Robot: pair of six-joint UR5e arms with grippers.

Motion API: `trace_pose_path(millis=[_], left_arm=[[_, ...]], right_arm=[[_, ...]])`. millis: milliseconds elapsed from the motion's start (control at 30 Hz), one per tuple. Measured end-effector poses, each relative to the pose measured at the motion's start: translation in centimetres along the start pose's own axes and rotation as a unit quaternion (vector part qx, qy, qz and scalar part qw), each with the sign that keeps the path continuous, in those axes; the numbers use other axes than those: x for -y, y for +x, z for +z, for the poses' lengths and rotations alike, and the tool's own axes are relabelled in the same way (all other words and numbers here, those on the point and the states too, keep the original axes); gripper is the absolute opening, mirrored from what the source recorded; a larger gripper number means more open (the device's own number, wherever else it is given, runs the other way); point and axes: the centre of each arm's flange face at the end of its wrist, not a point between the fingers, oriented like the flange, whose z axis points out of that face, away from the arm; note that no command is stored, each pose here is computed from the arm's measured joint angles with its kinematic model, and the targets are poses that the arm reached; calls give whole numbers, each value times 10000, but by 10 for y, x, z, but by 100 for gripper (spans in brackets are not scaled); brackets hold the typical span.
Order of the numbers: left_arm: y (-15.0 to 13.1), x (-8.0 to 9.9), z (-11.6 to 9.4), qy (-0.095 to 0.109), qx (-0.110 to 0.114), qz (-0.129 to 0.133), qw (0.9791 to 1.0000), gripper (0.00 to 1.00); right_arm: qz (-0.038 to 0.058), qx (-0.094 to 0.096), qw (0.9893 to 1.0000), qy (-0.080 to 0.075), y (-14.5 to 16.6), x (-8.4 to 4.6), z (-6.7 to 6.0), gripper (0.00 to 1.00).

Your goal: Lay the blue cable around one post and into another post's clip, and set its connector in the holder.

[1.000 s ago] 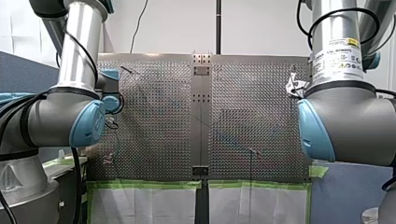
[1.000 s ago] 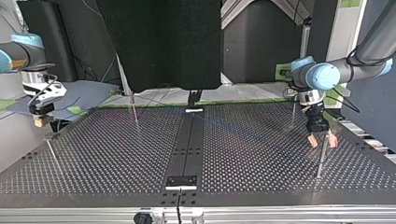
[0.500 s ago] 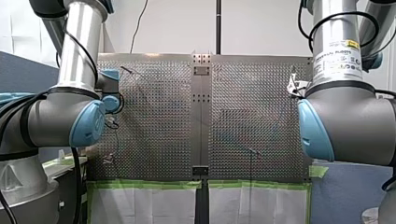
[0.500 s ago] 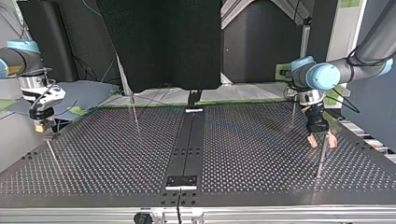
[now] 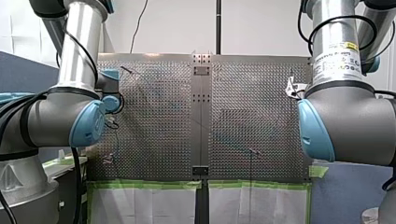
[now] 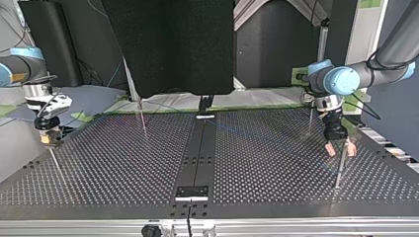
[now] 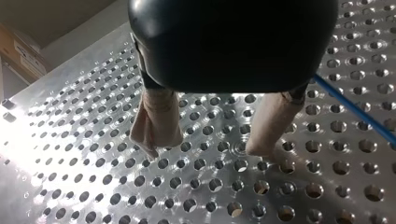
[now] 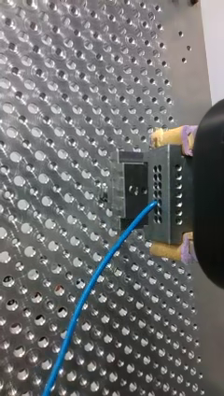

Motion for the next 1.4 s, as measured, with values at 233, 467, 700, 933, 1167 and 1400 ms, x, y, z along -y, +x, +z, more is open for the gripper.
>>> trace_pose_path(millis=[233, 467, 700, 933, 1167, 1400], left_arm=[[1, 0, 0, 11, -22, -3, 10000, 98], [0, 0, 0, 18, -30, -3, 10000, 98], [1, 1, 0, 23, -37, -1, 10000, 98], [2, 1, -1, 23, -45, -2, 10000, 98], [2, 1, -1, 25, -47, 4, 10000, 98], [2, 1, -1, 28, -49, 5, 10000, 98]], right_arm=[[3, -61, 10000, 54, 1, -1, 1, 0], [67, -75, 9999, 99, 1, -1, 2, 0], [174, -73, 9998, 112, -5, -4, 4, 0], [161, -31, 9997, 191, -12, -2, 10, 0], [72, -40, 9997, 244, -9, 3, 14, 0], [-41, -78, 9996, 260, -9, 4, 15, 0]])
